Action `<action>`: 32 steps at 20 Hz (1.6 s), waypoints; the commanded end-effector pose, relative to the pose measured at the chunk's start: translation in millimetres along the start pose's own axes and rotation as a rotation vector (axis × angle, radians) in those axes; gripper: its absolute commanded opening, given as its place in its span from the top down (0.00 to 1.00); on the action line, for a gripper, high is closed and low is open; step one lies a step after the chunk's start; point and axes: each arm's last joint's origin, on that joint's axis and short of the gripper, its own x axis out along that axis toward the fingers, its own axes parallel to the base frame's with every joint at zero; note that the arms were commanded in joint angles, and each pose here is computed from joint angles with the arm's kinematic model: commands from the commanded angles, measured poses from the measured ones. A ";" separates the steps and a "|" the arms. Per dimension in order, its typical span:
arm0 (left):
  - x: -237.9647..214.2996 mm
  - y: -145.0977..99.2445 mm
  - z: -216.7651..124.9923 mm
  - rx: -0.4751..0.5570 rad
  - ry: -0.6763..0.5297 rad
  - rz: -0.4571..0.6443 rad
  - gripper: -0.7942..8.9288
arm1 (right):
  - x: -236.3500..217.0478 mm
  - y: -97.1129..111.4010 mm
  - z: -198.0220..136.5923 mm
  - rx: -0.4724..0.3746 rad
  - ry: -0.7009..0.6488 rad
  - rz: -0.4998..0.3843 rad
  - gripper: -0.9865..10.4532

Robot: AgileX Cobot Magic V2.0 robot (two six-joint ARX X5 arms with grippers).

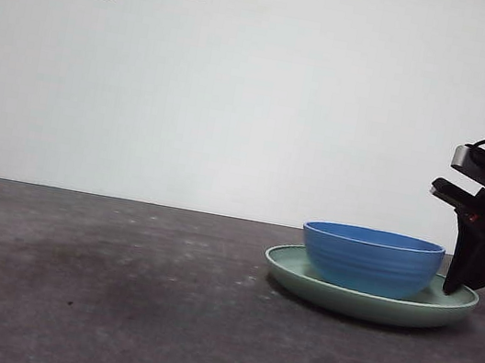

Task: Pick up the blue bowl, put it on the green plate, put it on desk

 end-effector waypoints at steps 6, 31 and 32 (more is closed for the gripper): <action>0.5 -1.3 2.9 0.015 -0.008 -0.013 0.63 | -31.5 16.5 11.2 0.006 -0.103 0.088 0.90; 0.5 -1.3 2.8 0.016 -0.008 -0.013 0.63 | 7.9 136.1 -4.7 -0.078 -0.111 0.283 0.90; 0.5 -1.3 2.7 0.016 -0.007 -0.013 0.63 | 14.9 135.8 -5.5 -0.072 -0.103 0.276 0.90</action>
